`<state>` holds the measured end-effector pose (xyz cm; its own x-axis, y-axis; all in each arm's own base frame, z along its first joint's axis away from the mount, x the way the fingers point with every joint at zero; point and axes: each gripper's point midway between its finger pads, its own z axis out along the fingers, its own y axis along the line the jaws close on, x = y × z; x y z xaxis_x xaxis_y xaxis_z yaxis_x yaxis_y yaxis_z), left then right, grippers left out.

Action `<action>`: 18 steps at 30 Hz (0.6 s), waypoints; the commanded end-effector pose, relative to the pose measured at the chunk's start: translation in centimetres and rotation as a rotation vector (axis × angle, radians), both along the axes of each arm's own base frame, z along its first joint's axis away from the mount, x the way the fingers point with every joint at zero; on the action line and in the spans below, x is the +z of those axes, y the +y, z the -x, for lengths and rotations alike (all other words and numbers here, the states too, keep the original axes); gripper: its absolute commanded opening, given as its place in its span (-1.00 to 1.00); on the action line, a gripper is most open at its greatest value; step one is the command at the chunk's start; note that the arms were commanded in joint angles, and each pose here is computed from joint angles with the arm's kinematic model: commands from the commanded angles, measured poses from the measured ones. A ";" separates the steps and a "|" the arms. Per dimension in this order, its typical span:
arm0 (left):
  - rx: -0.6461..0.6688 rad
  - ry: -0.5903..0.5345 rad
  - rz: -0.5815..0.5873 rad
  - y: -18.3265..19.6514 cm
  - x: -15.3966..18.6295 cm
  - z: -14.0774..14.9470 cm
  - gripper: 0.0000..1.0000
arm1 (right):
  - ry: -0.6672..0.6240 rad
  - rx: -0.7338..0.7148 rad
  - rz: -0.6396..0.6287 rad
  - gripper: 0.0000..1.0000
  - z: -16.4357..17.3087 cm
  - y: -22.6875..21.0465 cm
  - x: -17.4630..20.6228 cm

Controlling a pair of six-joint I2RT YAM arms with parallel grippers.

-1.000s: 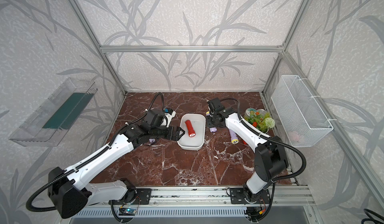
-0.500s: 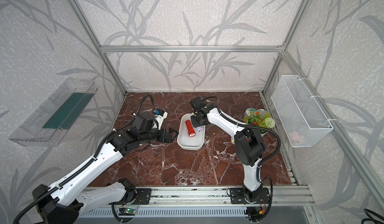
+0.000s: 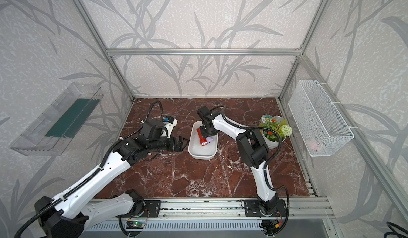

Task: Put the flashlights into the storage boxes
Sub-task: Place the flashlight at the storage box.

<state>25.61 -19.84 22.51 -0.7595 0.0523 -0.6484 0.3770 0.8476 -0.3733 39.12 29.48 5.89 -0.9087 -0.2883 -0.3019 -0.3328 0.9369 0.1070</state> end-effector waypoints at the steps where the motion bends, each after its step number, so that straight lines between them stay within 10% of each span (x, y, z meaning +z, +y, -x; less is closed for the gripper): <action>1: -0.005 0.025 -0.005 0.1 -0.7 0.2 0.98 | -0.002 0.011 0.019 -0.26 -0.4 0.1 0.2; 18: -0.001 0.033 0.006 -0.2 -0.9 -0.1 0.98 | 0.016 0.012 0.009 -0.05 -0.5 0.3 -0.7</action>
<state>25.70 -20.10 22.00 -0.7739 0.0550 -0.6310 0.3736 0.8441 -0.3847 39.44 29.69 4.98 -0.9108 -0.2968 -0.2869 -0.3370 0.9360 0.1018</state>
